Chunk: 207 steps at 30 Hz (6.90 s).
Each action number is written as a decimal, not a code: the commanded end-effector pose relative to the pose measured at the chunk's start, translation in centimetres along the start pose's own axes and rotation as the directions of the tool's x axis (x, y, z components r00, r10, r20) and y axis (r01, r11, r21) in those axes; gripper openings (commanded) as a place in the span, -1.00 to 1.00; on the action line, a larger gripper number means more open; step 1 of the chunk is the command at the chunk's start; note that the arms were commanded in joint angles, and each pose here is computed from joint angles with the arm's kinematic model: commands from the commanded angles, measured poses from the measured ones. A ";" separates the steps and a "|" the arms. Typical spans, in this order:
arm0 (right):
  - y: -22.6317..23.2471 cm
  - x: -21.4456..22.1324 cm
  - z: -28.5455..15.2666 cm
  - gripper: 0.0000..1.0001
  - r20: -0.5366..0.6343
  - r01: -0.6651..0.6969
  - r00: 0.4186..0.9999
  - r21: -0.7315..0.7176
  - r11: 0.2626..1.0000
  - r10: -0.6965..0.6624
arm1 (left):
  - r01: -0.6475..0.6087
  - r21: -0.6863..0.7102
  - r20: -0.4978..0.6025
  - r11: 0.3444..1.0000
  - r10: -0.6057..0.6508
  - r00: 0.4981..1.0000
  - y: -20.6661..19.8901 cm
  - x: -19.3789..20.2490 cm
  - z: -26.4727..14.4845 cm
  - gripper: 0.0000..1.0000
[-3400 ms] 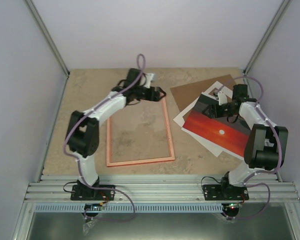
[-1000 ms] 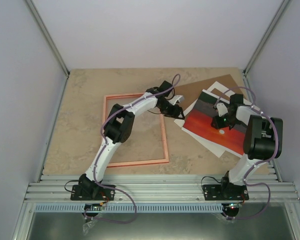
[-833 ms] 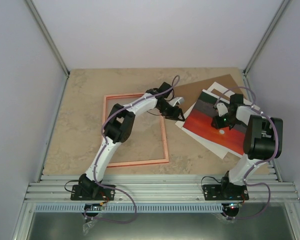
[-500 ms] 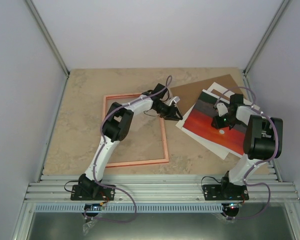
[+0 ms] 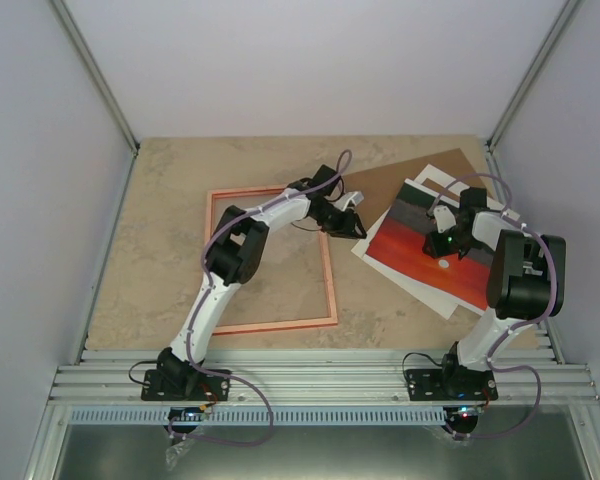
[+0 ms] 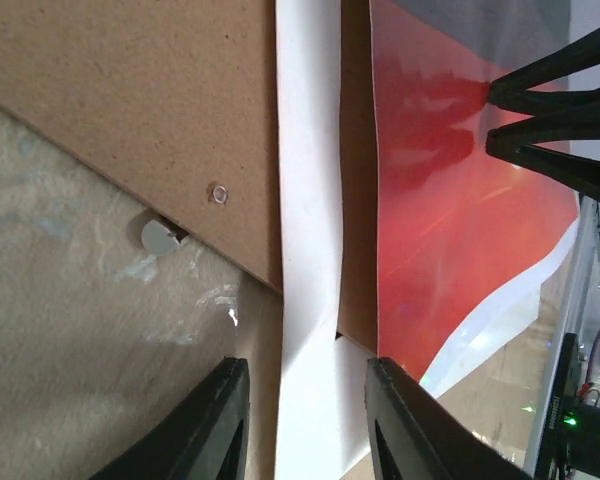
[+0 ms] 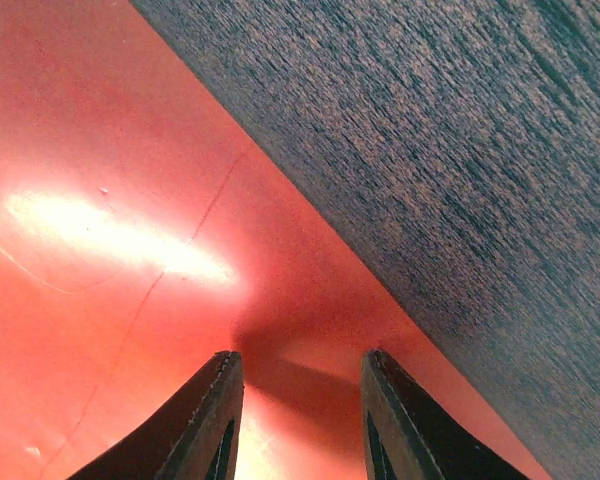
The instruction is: Put the photo into the frame
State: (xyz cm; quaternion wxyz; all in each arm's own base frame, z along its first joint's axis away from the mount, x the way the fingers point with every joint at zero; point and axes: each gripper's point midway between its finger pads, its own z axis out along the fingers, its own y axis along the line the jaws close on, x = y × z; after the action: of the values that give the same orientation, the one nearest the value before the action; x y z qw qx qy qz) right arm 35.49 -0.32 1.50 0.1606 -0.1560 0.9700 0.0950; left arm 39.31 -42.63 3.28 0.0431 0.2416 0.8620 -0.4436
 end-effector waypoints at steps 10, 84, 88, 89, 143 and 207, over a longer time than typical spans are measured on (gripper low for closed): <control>-0.4 4.2 2.8 -0.31 -0.144 -0.049 0.988 0.017 0.999 0.051 | 0.003 0.062 -0.164 0.998 0.007 0.986 -0.1 4.7 2.0 -0.64; -1.8 -4.5 -7.3 0.17 0.153 0.052 0.988 -0.100 0.994 -0.036 | 0.434 -0.347 0.394 0.831 -0.291 0.872 3.7 19.4 -32.4 -1.00; 3.9 -9.5 -9.5 0.21 0.267 0.137 0.961 -0.217 0.967 -0.076 | 0.480 -0.329 0.399 0.813 -0.341 0.851 2.2 20.4 -33.5 -1.00; 5.0 -10.2 -9.8 0.21 0.280 0.153 0.956 -0.239 0.959 -0.083 | 0.491 -0.320 0.394 0.810 -0.358 0.847 1.9 20.8 -33.8 -1.00; 25.1 -12.0 3.8 0.01 0.047 0.107 0.994 -0.683 0.722 -0.103 | 0.526 -0.560 0.403 0.639 -0.345 0.848 19.1 19.6 -32.6 -0.25; 16.7 -11.4 -0.4 -0.07 0.130 0.100 0.991 -0.550 0.829 -0.033 | -0.614 -0.282 -0.490 0.737 0.440 0.753 8.2 16.7 -20.0 0.81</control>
State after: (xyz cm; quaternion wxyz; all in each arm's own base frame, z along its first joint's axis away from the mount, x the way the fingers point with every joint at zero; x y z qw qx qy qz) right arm 39.95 18.23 7.70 0.1615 -0.2215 0.8872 0.3711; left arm 32.86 -17.61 4.67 0.0819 0.5334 0.8266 -0.1594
